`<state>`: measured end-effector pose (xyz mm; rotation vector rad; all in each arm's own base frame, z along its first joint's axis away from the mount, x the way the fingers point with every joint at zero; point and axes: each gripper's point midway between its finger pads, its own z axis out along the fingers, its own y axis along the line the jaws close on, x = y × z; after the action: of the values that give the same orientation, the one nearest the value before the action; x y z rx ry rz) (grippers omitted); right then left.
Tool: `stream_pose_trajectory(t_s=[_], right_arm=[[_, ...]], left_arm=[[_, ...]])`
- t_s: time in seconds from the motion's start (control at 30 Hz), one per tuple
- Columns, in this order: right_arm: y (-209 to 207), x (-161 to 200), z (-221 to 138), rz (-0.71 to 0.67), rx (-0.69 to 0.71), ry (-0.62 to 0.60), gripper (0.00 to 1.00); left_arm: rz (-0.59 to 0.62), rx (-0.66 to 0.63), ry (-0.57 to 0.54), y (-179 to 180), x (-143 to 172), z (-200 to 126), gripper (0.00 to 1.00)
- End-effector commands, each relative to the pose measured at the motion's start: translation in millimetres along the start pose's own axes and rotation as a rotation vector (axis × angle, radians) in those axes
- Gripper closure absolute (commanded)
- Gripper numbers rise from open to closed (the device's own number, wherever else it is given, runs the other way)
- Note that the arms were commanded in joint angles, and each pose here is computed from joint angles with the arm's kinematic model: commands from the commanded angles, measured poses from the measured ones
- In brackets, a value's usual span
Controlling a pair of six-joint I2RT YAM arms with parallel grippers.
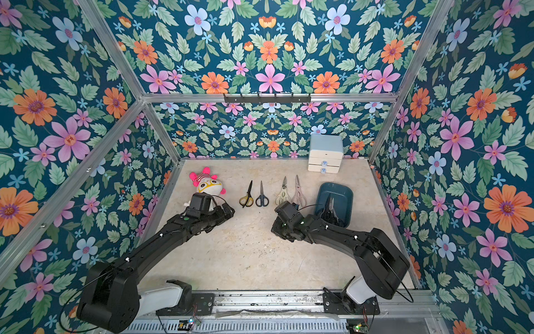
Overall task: Take the scissors out of the storage box
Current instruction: Place the scissors at the center of the board.
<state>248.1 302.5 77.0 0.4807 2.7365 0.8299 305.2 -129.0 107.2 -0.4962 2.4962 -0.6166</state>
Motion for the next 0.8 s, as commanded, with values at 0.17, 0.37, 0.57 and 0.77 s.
stream_pose_trajectory(t_s=[0.17, 0.37, 0.57, 0.77], right_arm=[[5, 1, 34, 0.039, 0.128, -0.038, 1.0], [-9, 2, 39, 0.049, 0.185, -0.054, 1.0], [-18, 1, 44, 0.017, 0.244, -0.052, 1.0], [-24, 2, 48, 0.005, 0.278, -0.048, 0.93]], left_arm=[[0.027, -0.002, 0.0, 8, 7, -10, 0.01], [0.034, -0.019, -0.003, 16, 10, -13, 0.01], [0.024, -0.022, 0.004, 19, 11, -11, 0.01], [0.019, -0.022, 0.003, 19, 10, -10, 0.01]])
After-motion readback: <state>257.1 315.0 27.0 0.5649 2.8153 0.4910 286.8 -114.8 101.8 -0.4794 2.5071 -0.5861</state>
